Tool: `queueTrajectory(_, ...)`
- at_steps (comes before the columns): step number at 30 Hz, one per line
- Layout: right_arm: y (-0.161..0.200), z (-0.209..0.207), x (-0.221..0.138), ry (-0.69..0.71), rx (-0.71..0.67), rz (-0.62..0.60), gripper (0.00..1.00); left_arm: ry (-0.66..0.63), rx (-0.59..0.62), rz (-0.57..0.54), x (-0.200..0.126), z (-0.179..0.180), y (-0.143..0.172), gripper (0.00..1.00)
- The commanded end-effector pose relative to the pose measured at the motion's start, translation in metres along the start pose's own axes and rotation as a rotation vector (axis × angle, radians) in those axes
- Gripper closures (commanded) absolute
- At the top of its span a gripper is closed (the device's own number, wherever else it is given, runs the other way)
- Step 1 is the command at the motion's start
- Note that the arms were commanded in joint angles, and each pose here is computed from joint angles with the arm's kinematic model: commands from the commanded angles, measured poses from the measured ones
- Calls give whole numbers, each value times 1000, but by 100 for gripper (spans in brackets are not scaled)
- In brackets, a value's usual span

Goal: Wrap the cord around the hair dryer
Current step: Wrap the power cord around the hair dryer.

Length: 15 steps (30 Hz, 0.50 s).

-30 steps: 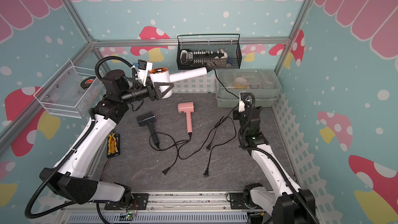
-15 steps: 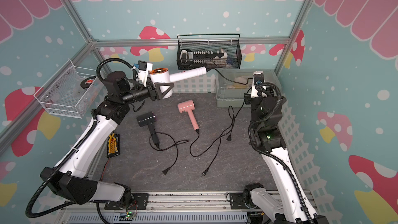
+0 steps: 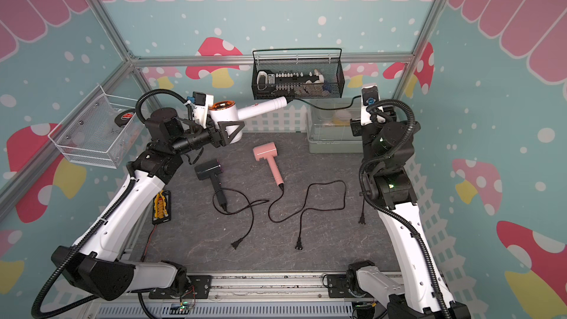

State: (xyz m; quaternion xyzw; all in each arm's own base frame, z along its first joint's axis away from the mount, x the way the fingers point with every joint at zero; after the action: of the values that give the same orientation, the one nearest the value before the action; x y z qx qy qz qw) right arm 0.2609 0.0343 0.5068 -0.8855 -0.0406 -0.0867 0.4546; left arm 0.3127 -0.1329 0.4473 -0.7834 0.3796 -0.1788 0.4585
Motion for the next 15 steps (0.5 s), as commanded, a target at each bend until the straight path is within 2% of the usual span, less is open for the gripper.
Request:
queueTrajectory(1,45,60,8,-330,105,93,100,-23,89,-135,-24,-16,-23,100)
queueTrajectory(4,82,101,12,-480,213,180,100,-42,89,-139,-29,-13,-26,100)
queueTrajectory(8,121,143,15,-608,312,278,100,-68,90,-143,-32,-11,-24,100)
queueTrajectory(14,161,187,18,-759,382,382,100,-94,100,-169,-36,-11,-24,100)
queueTrajectory(15,166,191,19,-770,381,398,94,-97,101,-173,-36,-10,-25,100)
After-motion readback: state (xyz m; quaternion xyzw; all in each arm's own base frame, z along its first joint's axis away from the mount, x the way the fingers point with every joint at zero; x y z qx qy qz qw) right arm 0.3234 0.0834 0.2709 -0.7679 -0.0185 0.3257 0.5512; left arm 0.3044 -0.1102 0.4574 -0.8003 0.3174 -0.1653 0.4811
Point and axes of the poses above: each gripper's point midway between its finger pads, its own x axis out along the fingers, its own z axis along the line the jaws close on, y = z × x, the point moved 9 cm from there along -x, back along the fingers, and after that the axes turned 15 degrees about -x, right-handed, at the moved point
